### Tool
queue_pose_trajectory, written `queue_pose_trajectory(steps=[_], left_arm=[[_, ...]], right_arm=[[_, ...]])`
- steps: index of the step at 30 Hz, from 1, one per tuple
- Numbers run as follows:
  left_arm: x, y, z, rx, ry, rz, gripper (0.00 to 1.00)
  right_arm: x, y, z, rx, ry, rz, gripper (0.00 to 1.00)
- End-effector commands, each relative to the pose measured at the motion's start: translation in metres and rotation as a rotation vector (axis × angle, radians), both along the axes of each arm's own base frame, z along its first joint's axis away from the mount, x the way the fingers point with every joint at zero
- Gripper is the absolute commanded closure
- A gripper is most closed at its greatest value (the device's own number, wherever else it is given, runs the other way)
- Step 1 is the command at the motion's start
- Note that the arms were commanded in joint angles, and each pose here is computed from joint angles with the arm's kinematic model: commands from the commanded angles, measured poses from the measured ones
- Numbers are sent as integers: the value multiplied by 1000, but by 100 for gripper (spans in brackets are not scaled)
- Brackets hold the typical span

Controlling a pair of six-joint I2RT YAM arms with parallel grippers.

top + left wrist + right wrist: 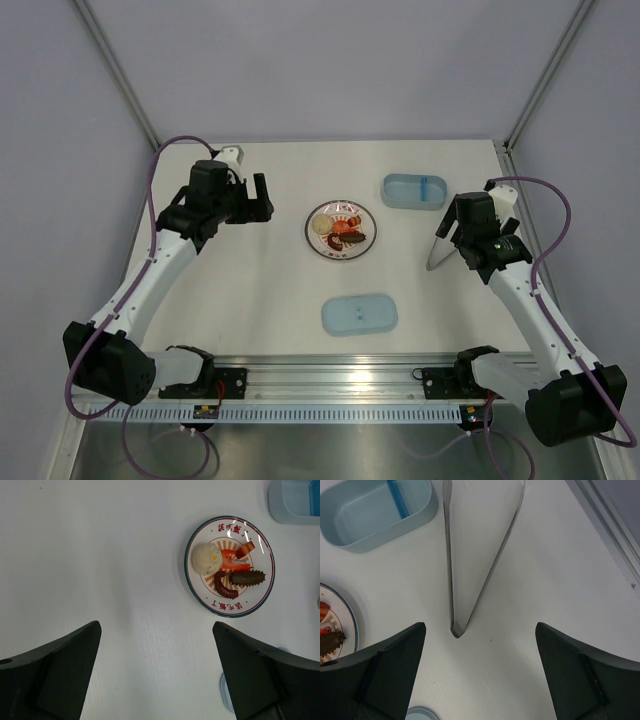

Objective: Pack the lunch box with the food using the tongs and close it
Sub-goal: Pick up the clamp at the center of the board.

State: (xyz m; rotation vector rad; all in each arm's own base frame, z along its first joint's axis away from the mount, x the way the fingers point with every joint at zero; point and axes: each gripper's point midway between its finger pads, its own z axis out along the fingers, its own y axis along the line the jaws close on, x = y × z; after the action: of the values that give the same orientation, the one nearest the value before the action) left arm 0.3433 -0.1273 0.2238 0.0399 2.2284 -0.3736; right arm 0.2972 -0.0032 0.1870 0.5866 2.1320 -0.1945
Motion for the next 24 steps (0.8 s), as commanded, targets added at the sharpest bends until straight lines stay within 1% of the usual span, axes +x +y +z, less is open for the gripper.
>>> queue_pose_trajectory(steps=[1,2,4,7,11,15,19,20,24], left_arm=[[12,4,22,-7,-50,44,1],[14,8,21,9,-47,69,1],[14,8,21,10,-43,70,1],[15,7,18,5,-34,72,1],[14,3,17,-16,-27,67,1],[14,3,11,-15,-10,68,1],[12,3,7,-15,3,76,1],[13,3,7,-18,4,79,1],[11,4,4,-18,12,81,1]], right_arm=[[2,-2,12,-3,-32,-9,1],[2,0,12,1,-30,3,0],[0,2,9,9,-24,16,0],[-3,-1,4,5,0,-16,1],[-1,-6,-18,3,109,-65,0],[2,-11,-37,85,182,-112,1],[11,-4,-54,172,224,-93,1],[14,-2,-64,176,257,-92,1],[31,9,-78,213,268,-65,0]])
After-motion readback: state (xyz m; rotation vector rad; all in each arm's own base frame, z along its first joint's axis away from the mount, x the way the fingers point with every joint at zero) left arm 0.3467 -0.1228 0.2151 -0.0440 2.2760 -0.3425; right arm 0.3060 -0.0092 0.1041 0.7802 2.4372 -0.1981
